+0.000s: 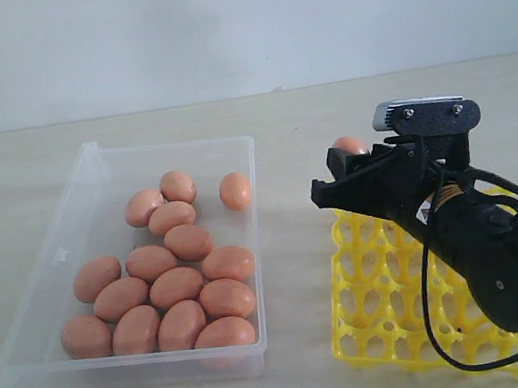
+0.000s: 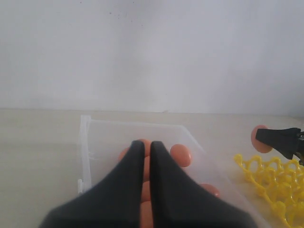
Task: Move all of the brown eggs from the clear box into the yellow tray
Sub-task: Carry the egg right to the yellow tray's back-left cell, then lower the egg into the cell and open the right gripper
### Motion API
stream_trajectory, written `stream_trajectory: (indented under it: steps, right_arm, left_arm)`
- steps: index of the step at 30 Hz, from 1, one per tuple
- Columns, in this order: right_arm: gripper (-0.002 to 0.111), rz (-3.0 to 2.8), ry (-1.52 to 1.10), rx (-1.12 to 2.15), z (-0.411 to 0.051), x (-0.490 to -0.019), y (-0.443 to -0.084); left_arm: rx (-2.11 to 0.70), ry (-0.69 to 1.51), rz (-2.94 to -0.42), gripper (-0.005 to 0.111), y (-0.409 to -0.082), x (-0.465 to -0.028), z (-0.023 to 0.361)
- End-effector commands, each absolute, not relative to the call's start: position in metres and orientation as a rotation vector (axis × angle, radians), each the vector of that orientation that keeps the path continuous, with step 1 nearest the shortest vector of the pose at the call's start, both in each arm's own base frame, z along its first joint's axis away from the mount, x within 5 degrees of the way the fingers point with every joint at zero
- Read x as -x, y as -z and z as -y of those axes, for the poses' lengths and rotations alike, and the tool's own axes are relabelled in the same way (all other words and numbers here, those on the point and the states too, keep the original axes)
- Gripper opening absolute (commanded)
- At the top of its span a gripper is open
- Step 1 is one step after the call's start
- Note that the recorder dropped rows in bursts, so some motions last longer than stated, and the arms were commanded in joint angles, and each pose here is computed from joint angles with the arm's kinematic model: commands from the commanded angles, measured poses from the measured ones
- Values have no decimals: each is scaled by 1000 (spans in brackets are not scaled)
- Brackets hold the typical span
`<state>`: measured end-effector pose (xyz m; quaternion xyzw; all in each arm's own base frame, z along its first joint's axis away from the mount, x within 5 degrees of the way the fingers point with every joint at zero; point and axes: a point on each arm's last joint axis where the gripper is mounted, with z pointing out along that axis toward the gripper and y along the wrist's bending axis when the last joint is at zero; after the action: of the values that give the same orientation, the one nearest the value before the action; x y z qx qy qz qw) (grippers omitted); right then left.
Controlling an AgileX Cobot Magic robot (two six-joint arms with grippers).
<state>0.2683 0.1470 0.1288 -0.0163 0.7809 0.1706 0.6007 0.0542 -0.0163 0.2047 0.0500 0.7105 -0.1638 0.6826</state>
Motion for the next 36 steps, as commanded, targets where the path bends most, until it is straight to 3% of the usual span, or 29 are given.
stream_trajectory:
  steps: [1,36]
  right_arm:
    - [0,-1823,-379,25,-139,-274,-128]
    - [0,-1846,-358,120,-144,-283,-106]
  left_arm:
    - [-111,382,-1592,4,-204,-54,17]
    - [-111,383,-1589,4,-204,-54,17]
